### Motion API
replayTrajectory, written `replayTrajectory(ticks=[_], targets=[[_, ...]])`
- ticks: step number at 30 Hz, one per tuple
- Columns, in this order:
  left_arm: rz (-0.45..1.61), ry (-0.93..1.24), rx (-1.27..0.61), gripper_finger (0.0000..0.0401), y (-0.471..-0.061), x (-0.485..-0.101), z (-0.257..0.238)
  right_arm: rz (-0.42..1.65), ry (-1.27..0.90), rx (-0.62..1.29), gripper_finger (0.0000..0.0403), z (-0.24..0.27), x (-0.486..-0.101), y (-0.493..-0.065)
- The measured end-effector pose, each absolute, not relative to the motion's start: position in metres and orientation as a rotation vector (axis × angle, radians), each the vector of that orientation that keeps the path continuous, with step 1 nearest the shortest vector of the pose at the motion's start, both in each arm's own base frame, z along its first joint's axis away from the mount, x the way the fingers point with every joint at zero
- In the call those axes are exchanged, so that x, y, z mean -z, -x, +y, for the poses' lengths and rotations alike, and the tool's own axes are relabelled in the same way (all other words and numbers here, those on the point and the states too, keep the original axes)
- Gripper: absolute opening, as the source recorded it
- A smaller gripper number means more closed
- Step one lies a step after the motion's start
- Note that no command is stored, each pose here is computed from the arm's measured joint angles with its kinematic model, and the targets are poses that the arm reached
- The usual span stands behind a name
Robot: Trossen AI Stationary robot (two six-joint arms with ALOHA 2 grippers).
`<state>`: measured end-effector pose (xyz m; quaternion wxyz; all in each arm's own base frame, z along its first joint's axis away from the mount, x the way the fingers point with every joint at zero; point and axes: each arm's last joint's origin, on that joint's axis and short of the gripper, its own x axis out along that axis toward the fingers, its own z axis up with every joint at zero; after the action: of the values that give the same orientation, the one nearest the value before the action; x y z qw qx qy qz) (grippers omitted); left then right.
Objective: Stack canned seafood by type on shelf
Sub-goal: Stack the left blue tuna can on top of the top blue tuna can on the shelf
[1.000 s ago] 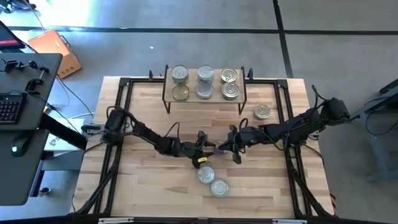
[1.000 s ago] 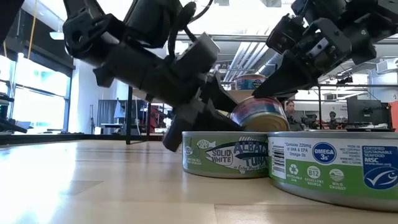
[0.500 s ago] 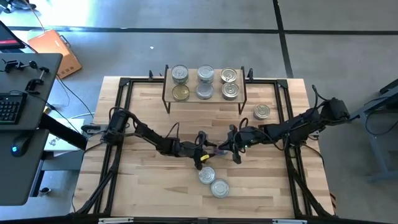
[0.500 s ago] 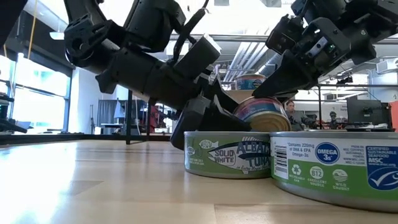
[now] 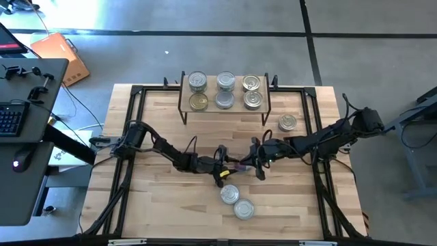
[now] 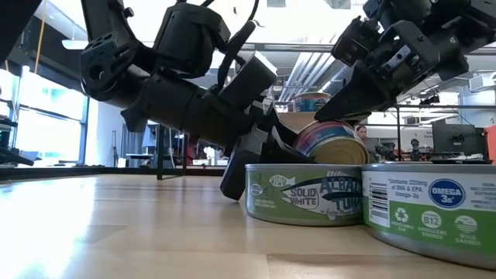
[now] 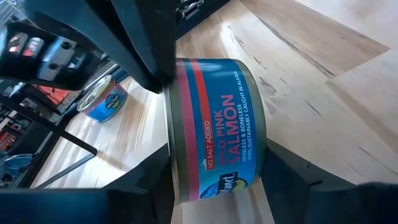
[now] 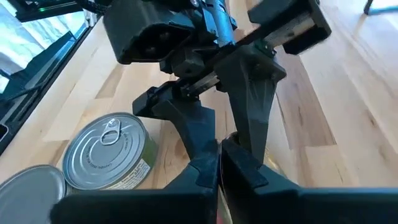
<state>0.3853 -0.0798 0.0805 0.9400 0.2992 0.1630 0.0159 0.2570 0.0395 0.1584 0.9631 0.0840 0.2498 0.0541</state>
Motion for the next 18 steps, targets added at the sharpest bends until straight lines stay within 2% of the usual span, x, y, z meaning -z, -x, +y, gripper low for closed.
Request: replayTrajectory(ticks=[3,8,13,18], targets=[[0.331,-0.596,-0.037,0.0171,-0.385,-0.081,-0.082,0.467,-0.152,-0.154,0.0047,0.041,-0.166,-0.261],[0.346,-0.536,-0.049,0.0171,-0.382,-0.091,-0.087,0.430,0.024,-0.246,0.0150,0.048,-0.194,-0.279],[0.415,-0.487,-0.076,0.0170,-0.373,-0.121,-0.089,0.676,0.278,-0.193,0.0240,0.053,-0.213,-0.285],[0.487,-0.442,-0.079,0.0169,-0.365,-0.137,-0.087,0.762,0.431,-0.192,0.0278,0.055,-0.216,-0.285]])
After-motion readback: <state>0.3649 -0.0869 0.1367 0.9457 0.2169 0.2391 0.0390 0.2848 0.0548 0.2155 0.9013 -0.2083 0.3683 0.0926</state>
